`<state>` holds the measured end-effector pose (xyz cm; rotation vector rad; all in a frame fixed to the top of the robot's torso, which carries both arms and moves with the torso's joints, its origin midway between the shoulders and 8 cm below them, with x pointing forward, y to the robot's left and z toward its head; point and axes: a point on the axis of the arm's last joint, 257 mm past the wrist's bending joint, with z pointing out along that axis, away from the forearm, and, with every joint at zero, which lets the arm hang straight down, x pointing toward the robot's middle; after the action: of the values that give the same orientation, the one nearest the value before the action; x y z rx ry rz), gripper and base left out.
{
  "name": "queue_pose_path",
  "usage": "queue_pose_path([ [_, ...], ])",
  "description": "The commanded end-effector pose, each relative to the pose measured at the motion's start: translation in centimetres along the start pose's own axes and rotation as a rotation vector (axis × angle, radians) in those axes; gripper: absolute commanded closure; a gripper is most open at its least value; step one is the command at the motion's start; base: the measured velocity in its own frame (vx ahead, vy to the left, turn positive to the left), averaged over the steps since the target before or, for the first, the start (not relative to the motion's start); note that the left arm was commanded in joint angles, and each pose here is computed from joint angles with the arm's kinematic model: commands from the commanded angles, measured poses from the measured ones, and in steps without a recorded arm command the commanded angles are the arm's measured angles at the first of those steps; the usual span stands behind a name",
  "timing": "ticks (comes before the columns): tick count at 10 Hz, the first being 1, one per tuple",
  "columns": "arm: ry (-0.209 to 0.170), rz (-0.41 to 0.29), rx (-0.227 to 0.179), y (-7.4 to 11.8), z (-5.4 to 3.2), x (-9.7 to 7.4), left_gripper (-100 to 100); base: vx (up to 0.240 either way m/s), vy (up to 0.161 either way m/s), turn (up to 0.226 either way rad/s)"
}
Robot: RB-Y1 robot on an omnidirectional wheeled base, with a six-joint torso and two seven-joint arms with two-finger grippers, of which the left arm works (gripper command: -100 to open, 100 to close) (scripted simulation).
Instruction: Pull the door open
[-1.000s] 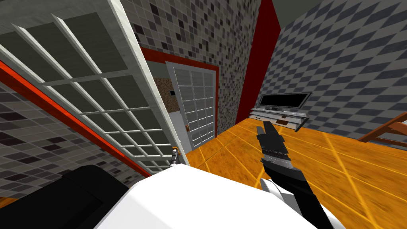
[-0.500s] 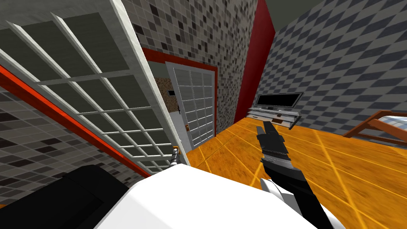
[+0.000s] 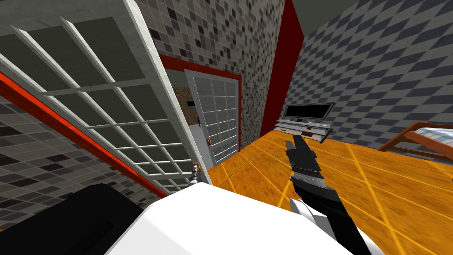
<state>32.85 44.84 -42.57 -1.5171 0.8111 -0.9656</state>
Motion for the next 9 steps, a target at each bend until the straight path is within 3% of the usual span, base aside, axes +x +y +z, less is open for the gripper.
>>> queue_pose_path([
  [1, 0.0, -0.046, 0.004, -0.1, 0.12, 0.2, -100, -0.058, -0.003, -0.101],
  [5, 0.001, -0.15, 0.013, -0.3, 0.37, 0.8, -100, -0.069, 0.01, -0.071],
  [9, 0.004, -0.302, 0.024, -0.7, 0.72, 1.6, -100, -0.079, 0.035, -0.072],
])
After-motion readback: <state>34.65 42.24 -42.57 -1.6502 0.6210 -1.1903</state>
